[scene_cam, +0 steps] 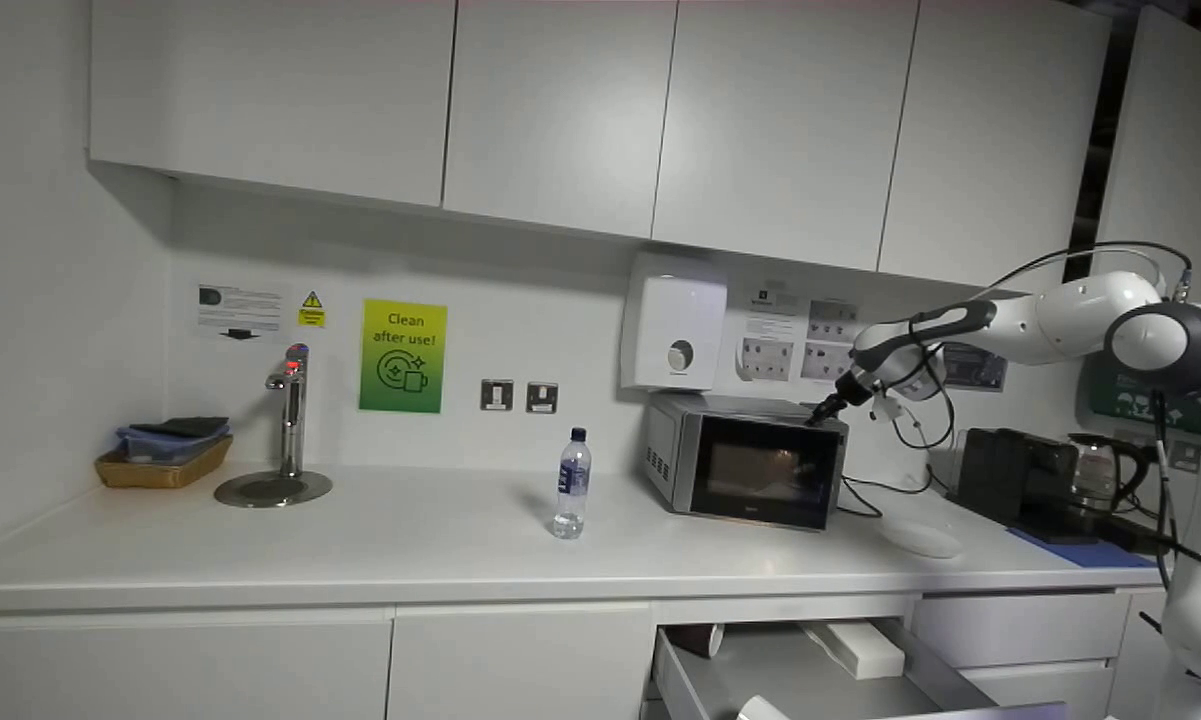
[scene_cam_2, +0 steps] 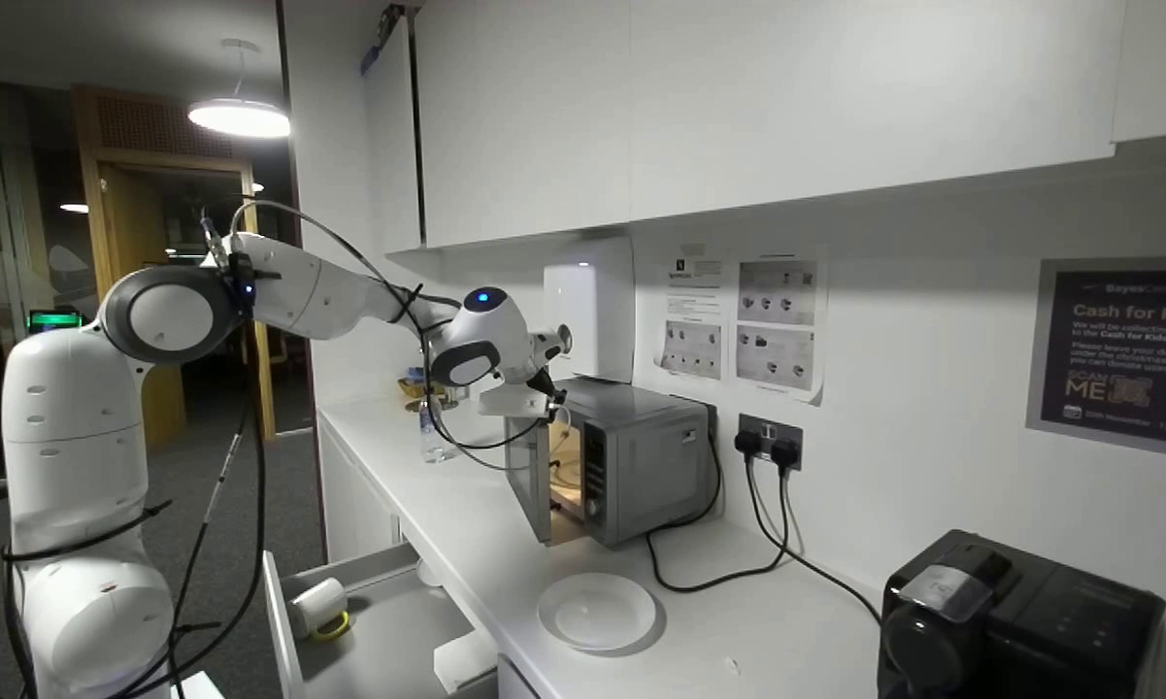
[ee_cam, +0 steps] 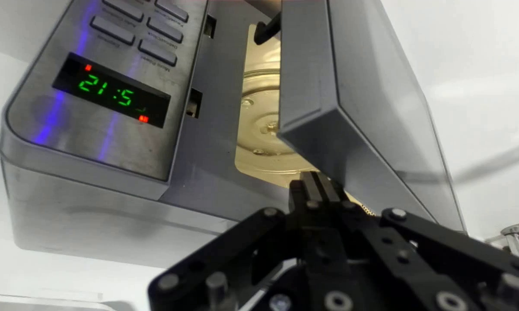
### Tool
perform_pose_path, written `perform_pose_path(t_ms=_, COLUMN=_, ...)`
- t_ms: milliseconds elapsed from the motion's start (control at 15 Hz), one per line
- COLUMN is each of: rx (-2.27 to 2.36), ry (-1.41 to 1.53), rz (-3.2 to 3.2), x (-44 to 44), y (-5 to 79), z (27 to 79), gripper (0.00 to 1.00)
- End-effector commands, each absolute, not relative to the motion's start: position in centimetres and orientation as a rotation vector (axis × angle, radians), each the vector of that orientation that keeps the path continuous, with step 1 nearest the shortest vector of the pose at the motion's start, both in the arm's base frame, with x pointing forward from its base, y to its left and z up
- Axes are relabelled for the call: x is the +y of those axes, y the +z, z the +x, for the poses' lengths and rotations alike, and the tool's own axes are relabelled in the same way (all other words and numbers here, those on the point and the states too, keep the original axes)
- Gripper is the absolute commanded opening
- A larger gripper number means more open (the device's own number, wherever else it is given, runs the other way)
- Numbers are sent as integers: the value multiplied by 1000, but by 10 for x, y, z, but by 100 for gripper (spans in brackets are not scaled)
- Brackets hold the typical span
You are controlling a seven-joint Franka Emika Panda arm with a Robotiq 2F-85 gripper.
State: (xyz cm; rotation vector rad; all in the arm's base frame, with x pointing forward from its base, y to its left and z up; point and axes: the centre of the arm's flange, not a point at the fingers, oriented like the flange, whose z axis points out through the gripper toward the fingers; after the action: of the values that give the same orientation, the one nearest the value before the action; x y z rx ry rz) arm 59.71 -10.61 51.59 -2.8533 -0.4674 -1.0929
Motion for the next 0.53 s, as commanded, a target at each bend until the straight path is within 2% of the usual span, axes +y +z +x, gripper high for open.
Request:
perform_pose_path(t_ms=0, rx=-462, ry=-1068, rz=-2838, x=-99, y=525, z=579, gripper=0)
perform_pose_path(t_ms=467, rx=-486, ry=-1060, rz=-2822, x=-89, y=524, z=571, gripper=0)
